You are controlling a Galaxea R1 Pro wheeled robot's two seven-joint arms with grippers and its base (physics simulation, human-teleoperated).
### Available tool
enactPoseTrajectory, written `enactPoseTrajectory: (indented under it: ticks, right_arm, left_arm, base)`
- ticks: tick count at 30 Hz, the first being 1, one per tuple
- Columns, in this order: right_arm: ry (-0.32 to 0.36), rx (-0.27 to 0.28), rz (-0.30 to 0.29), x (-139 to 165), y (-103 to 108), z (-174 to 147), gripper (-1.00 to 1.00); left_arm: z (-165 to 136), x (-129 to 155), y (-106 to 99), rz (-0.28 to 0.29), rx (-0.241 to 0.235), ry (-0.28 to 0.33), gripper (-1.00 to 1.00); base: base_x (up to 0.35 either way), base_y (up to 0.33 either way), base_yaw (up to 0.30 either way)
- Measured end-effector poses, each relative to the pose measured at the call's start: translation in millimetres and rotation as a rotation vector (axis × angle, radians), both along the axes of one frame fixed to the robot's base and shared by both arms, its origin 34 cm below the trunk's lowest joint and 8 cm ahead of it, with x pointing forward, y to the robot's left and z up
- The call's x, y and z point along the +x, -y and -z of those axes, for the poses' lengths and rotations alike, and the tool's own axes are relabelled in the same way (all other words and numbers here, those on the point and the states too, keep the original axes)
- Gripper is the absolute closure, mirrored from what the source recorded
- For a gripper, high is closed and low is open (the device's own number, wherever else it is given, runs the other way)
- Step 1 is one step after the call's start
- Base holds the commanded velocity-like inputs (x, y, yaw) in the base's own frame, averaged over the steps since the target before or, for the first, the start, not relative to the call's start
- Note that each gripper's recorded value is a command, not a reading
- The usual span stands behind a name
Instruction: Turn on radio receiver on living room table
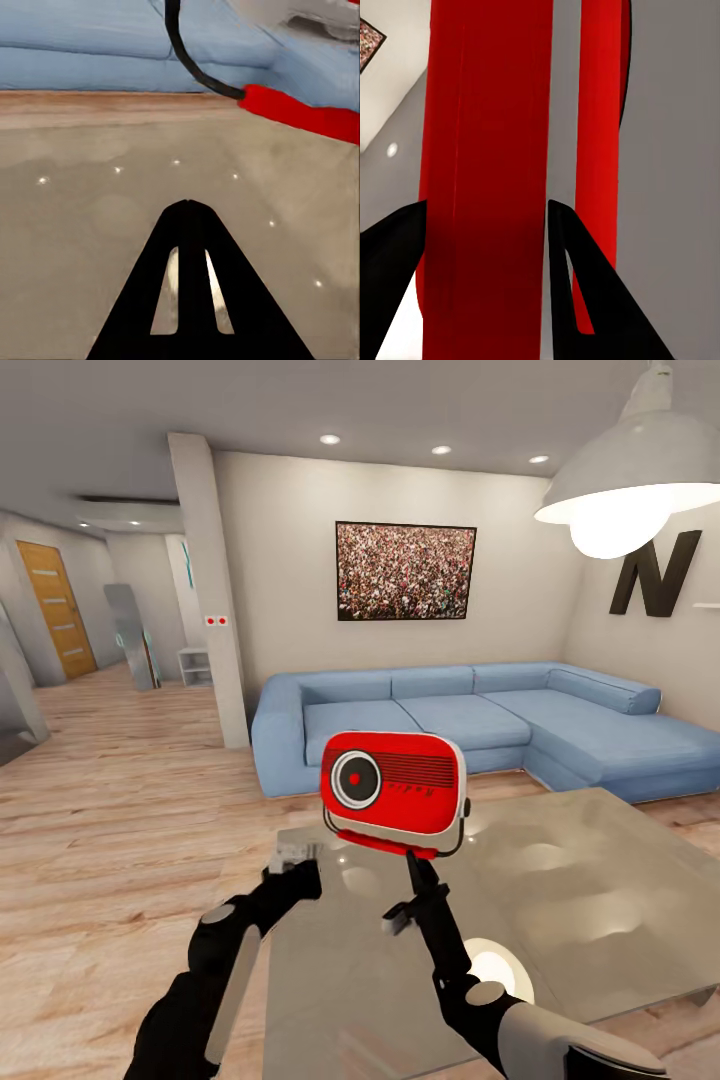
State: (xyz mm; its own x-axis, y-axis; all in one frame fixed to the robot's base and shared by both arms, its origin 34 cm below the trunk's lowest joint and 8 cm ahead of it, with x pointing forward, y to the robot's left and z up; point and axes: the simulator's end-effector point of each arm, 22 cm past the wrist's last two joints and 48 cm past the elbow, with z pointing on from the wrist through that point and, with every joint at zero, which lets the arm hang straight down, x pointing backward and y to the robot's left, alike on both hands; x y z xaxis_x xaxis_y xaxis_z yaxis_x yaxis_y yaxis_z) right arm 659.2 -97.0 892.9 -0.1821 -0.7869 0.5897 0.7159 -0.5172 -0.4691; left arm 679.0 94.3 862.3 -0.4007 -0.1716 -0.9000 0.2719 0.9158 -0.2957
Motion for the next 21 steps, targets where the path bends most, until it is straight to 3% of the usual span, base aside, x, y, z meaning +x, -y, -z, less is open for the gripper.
enactPoseTrajectory:
  ticks: [2,8,12,17,21]
  right_arm:
    - [0.0,-0.005,-0.004,0,-1,0,1.0]
    - [0.0,-0.003,-0.001,0,0,0,1.0]
    - [0.0,-0.004,-0.001,0,0,1,1.0]
    - [0.0,-0.004,-0.002,0,0,1,1.0]
    - [0.0,-0.003,-0.001,0,0,0,1.0]
  left_arm:
    - [-11,10,7,0.021,-0.029,-0.007,1.0]
    - [-25,25,16,0.047,-0.05,-0.015,1.0]
    - [-38,27,27,0.072,-0.12,-0.011,1.0]
    - [-57,19,66,0.166,-0.113,0.022,1.0]
    - [-77,20,78,0.199,-0.173,0.038,1.0]
  base:
    - [0.0,0.0,0.0]
    - [0.0,0.0,0.0]
    - [0.0,0.0,0.0]
    - [0.0,0.0,0.0]
    - [0.0,0.0,0.0]
